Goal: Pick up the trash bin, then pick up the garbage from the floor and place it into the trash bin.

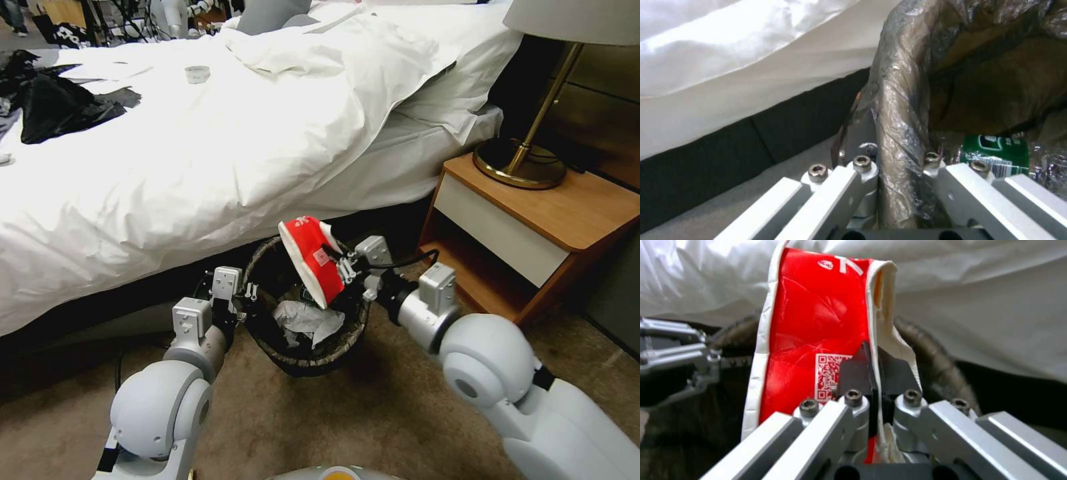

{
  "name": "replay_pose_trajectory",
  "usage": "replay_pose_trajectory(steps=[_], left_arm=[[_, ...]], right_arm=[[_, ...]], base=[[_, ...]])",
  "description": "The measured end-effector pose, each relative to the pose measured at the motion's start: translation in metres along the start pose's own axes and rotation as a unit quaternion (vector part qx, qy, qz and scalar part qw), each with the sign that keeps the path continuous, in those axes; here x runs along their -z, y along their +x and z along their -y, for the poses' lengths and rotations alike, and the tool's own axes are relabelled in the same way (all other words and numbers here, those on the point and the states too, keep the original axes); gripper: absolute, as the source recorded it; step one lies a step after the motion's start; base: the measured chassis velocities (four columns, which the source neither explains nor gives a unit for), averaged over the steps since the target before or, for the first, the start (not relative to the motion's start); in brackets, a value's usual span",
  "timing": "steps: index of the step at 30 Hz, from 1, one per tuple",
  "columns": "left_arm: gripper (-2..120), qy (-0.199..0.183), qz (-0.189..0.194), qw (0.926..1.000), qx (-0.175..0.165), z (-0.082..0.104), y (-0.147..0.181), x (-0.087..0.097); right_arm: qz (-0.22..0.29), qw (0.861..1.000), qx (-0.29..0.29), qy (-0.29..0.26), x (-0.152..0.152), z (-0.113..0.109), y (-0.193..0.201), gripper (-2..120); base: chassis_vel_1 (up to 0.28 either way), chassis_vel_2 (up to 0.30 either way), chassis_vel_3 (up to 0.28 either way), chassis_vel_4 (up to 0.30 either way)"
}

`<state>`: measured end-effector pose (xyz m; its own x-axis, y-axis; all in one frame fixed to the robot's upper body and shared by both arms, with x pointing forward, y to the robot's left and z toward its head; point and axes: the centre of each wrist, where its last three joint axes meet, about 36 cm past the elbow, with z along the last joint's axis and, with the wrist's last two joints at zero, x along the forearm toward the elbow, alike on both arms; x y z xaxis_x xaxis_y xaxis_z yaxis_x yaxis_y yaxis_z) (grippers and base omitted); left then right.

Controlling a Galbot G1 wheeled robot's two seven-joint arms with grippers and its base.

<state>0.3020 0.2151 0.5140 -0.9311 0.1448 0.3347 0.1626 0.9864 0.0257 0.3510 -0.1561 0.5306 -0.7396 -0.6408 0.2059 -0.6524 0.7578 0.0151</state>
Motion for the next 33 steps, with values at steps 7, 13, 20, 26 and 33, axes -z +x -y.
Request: replay_pose_trajectory(steps=[7, 13, 20, 26, 33], left_arm=[[2, 0.000, 0.001, 1.0000, 0.000, -0.001, 0.000, 0.001], [2, -0.002, 0.000, 1.0000, 0.000, -0.002, 0.000, 0.001], [2, -0.002, 0.001, 1.0000, 0.000, -0.003, 0.001, 0.001], [2, 0.000, 0.001, 1.0000, -0.001, -0.003, 0.001, 0.001], [2, 0.000, 0.003, 1.0000, -0.001, -0.003, 0.000, 0.002]], right_arm=[[-0.026, 1.000, -0.008, -0.002, -0.014, -0.006, -0.006, 7], [-0.026, 0.999, -0.022, -0.004, -0.015, -0.005, -0.008, 27], [-0.025, 0.999, -0.027, -0.006, -0.015, -0.005, -0.009, 52], [-0.013, 0.999, -0.028, -0.010, -0.007, -0.006, -0.006, 73], [0.027, 0.998, -0.058, -0.013, 0.012, 0.001, 0.022, 97]], base=[[0.000, 0.000, 0.000, 0.000], [0.000, 0.000, 0.000, 0.000], [0.000, 0.000, 0.000, 0.000], [0.000, 0.000, 0.000, 0.000], [0.000, 0.000, 0.000, 0.000]])
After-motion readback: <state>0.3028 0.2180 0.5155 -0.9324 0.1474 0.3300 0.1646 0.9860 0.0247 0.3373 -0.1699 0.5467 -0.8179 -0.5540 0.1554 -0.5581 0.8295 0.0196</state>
